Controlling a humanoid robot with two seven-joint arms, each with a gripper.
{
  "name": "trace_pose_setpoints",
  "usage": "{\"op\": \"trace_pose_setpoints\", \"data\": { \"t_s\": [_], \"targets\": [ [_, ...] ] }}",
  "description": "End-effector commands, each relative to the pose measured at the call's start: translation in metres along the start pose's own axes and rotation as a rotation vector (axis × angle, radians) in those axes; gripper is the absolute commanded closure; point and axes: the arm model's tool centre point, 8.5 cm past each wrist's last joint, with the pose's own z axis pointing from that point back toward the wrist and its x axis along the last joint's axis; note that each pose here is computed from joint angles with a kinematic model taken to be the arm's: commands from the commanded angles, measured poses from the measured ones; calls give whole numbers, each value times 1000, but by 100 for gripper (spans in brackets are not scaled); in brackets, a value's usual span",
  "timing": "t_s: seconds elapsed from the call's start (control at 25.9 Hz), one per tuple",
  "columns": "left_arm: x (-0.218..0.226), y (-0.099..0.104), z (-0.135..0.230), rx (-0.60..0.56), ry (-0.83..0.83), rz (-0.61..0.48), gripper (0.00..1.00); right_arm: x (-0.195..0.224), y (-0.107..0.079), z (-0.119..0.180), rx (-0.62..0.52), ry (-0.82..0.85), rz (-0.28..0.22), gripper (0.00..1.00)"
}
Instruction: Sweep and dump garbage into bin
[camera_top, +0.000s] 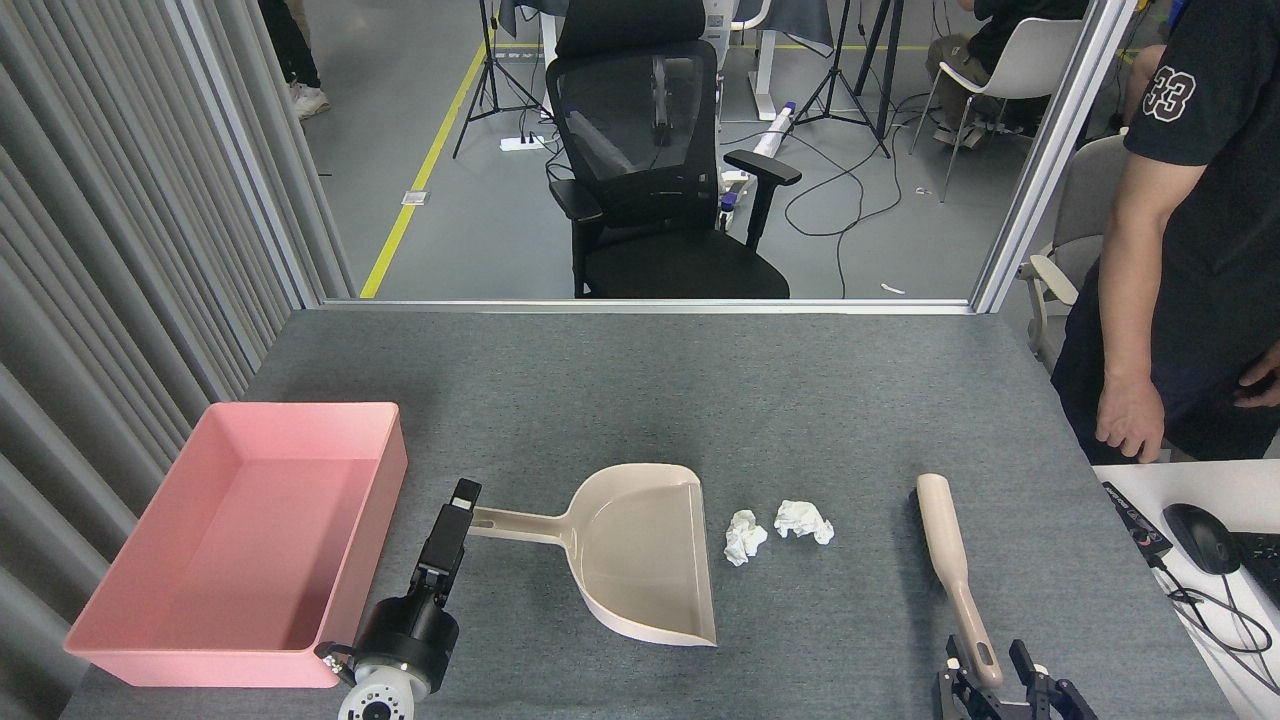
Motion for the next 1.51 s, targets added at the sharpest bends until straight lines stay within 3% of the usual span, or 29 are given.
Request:
{"op": "trace_pose_setpoints", "data": {
  "t_s": [0.0, 0.62, 0.85, 1.08, 1.39, 1.47],
  "targets": [
    [0, 0, 0, 1, 1, 0, 1, 2, 0, 0, -2, -6, 0, 37],
    [-1, 2, 1, 7, 1, 0, 1, 7, 7, 0, 18, -19, -3, 39],
    [0, 2, 1, 8, 0, 0, 1, 7, 7, 0, 18, -20, -3, 49],
    [0, 2, 1, 6, -1, 0, 1, 7, 8, 0, 18, -22, -3, 52],
    [0, 2, 1, 8, 0, 0, 1, 9, 7, 0, 11, -35, -5, 65],
    [-1, 2, 1, 6, 2, 0, 1, 10, 8, 1, 11, -43, -6, 72]
  ]
}}
